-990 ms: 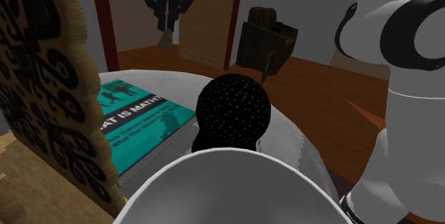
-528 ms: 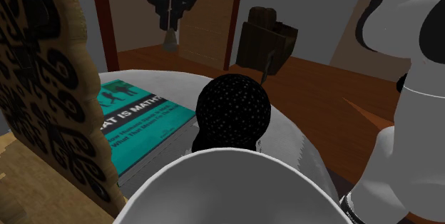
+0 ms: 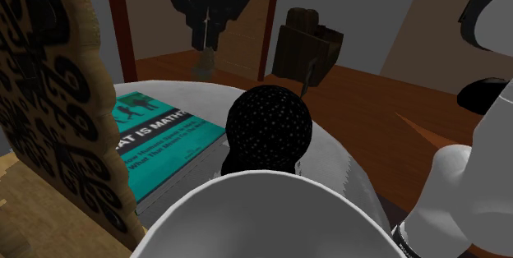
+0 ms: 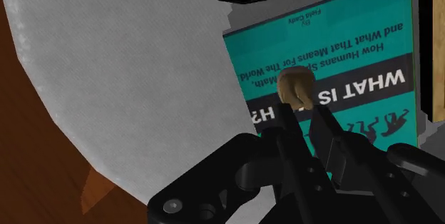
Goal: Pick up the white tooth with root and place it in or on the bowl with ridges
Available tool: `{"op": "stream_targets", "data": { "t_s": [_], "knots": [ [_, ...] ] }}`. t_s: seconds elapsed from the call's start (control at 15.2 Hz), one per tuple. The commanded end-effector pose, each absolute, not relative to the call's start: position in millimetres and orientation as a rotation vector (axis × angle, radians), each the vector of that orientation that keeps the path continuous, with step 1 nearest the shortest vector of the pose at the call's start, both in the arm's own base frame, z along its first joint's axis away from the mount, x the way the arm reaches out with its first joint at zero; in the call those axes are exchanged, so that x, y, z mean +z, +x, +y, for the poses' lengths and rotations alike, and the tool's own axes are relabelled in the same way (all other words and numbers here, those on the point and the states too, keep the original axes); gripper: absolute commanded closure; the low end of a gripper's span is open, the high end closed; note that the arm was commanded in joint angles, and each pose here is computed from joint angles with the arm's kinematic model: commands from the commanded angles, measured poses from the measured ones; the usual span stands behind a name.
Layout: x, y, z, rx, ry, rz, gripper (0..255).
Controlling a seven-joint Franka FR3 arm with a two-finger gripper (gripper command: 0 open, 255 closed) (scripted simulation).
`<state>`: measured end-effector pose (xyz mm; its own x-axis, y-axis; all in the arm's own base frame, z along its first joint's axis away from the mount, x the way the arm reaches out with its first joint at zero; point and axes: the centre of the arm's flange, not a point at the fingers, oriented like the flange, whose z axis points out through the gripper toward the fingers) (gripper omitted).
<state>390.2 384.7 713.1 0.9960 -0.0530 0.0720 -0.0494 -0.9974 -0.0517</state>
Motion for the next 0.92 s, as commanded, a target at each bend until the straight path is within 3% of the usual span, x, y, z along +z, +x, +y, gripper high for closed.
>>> {"op": "stream_targets", "data": {
  "t_s": [0.0,0.86],
  "knots": [
    [714,362,396,-0.113,-3.089,0.081,255],
    [713,204,461,-0.113,-3.089,0.081,255]
  ]
}}
